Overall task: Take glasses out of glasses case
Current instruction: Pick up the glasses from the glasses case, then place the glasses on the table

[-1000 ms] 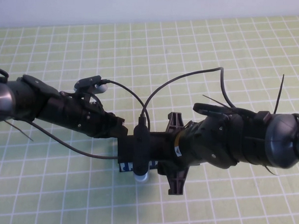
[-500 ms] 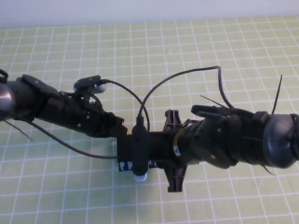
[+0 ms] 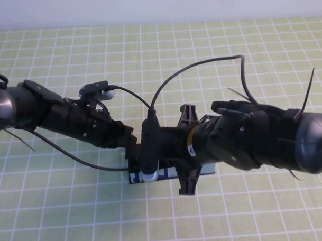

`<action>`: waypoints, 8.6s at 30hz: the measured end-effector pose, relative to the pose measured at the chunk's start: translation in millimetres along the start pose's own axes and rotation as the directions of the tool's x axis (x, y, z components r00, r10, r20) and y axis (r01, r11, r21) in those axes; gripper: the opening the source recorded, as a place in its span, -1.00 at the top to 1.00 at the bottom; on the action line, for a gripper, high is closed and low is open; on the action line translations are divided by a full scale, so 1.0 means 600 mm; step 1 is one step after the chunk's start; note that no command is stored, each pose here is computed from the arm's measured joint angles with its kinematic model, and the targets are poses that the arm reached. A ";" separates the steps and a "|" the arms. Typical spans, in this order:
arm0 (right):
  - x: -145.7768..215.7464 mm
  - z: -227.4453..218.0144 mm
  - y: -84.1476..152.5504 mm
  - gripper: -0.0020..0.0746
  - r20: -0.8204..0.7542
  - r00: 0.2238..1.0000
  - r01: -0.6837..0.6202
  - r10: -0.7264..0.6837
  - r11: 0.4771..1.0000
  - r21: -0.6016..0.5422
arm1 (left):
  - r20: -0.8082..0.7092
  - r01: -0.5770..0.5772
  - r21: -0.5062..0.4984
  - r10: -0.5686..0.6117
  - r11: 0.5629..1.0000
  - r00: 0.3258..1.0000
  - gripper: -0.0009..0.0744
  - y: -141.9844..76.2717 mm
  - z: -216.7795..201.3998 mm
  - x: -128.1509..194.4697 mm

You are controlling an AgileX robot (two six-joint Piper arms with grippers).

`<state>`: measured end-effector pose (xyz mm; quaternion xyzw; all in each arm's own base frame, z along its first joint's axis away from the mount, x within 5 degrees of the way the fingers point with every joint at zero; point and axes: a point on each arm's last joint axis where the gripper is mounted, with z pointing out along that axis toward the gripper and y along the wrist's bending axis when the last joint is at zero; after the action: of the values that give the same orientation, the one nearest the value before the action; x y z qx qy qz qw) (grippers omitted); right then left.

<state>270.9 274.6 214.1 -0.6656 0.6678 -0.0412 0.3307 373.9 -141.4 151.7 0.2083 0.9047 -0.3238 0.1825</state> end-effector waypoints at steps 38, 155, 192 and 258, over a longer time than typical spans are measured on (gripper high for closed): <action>-0.008 -0.013 -0.009 0.96 0.038 0.999 -0.039 0.038 0.999 0.029 | 0.243 -0.361 0.247 0.303 0.899 0.922 0.99 -0.101 -0.148 0.144; 0.007 0.015 -0.084 0.05 -0.040 0.989 -0.148 0.145 0.885 -0.442 | 0.328 -0.236 0.209 0.159 0.949 0.931 0.99 -0.003 -0.039 0.140; 0.024 0.086 -0.074 0.34 -0.071 0.990 -0.138 0.120 0.907 -0.398 | 0.329 -0.241 0.228 0.158 0.943 0.931 0.99 -0.006 -0.041 0.141; 0.240 -0.175 -0.070 0.25 -0.177 0.140 -0.989 0.974 0.147 0.023 | 0.501 -0.321 -0.060 0.307 0.945 0.810 0.99 -0.129 -0.228 0.091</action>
<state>270.0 97.4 261.0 -0.0799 0.9634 0.1677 0.1932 262.9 -91.2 264.8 0.2655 0.7740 -0.3447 0.4600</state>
